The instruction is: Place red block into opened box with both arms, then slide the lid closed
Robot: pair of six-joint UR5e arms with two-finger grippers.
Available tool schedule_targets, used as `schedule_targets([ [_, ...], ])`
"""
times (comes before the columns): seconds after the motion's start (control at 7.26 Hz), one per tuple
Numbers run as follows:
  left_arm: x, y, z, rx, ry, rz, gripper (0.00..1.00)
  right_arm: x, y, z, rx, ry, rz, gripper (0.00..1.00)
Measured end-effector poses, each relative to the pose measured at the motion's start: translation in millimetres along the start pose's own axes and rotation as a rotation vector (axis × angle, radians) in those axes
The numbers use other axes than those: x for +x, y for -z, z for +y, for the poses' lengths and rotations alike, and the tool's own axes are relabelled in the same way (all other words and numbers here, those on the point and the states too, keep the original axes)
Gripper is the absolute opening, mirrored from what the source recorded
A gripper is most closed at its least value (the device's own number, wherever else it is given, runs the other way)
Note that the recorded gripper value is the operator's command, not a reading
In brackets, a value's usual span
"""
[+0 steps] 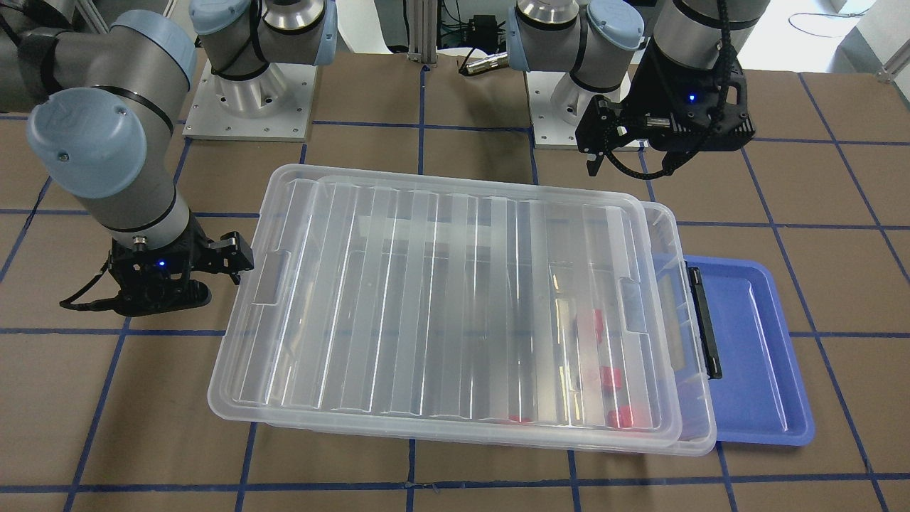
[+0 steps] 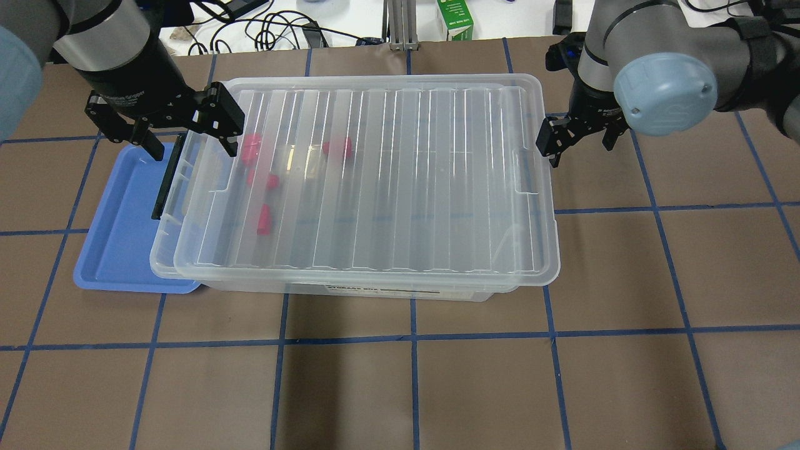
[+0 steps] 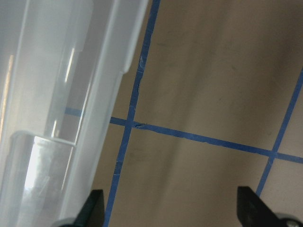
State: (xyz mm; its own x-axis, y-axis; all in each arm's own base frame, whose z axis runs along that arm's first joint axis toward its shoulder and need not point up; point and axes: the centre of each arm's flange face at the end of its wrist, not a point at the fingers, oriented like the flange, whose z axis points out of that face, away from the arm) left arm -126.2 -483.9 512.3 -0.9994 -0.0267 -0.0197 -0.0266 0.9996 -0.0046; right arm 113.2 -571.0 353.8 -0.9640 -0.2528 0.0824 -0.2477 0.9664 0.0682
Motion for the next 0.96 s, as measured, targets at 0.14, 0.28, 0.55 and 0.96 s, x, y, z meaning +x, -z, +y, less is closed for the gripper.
schedule_targets([
  [0.14, 0.0, -0.1, 0.5, 0.000, 0.000, 0.000, 1.00, -3.3, 0.0, -0.7, 0.004, 0.004, -0.004, 1.00],
  [0.28, 0.0, -0.2, 0.9, 0.000, 0.000, 0.000, 1.00, -4.8, 0.2, -1.0, 0.006, 0.006, -0.007, 1.00],
  [0.55, 0.0, -0.3, 1.2, -0.001, 0.000, 0.000, 1.00, -5.6, 0.6, -1.0, 0.008, 0.007, -0.010, 1.00],
  [0.96, 0.4, -0.3, 1.4, -0.001, -0.001, -0.001, 1.00, -1.4, 20.2, -7.4, 0.051, 0.001, -0.011, 1.00],
])
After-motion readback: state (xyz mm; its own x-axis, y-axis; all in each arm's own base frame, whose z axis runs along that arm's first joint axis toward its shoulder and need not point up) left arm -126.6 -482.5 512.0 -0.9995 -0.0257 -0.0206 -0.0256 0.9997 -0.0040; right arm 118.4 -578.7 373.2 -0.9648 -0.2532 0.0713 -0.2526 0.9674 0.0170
